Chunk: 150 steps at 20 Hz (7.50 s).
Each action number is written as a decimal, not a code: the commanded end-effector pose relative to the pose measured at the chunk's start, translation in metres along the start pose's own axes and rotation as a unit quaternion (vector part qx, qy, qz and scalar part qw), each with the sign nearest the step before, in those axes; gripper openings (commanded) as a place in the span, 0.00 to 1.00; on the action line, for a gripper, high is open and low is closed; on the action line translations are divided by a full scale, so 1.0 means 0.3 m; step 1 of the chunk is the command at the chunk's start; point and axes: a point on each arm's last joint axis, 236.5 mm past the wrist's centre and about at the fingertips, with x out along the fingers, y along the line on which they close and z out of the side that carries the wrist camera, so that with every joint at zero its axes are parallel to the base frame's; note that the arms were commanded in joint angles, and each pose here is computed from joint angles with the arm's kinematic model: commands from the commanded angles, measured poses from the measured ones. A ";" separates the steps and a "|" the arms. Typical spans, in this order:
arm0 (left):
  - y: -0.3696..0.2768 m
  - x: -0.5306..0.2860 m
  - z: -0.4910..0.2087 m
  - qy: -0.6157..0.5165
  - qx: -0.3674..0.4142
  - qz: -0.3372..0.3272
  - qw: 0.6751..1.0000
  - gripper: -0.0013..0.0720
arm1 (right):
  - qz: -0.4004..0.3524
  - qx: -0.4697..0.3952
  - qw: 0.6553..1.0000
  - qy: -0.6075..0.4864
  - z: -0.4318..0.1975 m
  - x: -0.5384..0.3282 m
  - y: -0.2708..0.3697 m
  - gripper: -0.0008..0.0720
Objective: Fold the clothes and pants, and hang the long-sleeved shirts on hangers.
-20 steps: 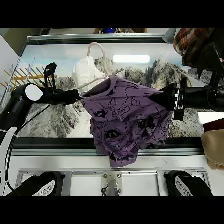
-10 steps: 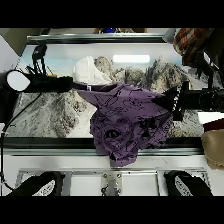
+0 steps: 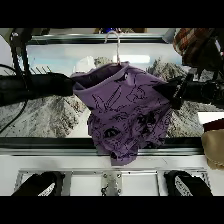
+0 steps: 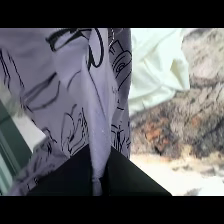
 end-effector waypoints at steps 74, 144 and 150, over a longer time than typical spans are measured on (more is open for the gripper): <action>-0.173 -0.063 0.214 -0.069 0.093 -0.005 0.993 0.04 | -0.801 0.044 0.522 -0.289 0.173 -1.877 -0.611 0.03; 0.066 0.040 0.109 -0.061 0.072 0.075 0.993 0.04 | 0.084 0.001 0.991 0.105 0.058 0.256 0.131 0.04; 0.066 0.039 0.109 -0.061 0.072 0.075 0.993 0.04 | 0.084 0.001 0.991 0.105 0.058 0.256 0.131 0.04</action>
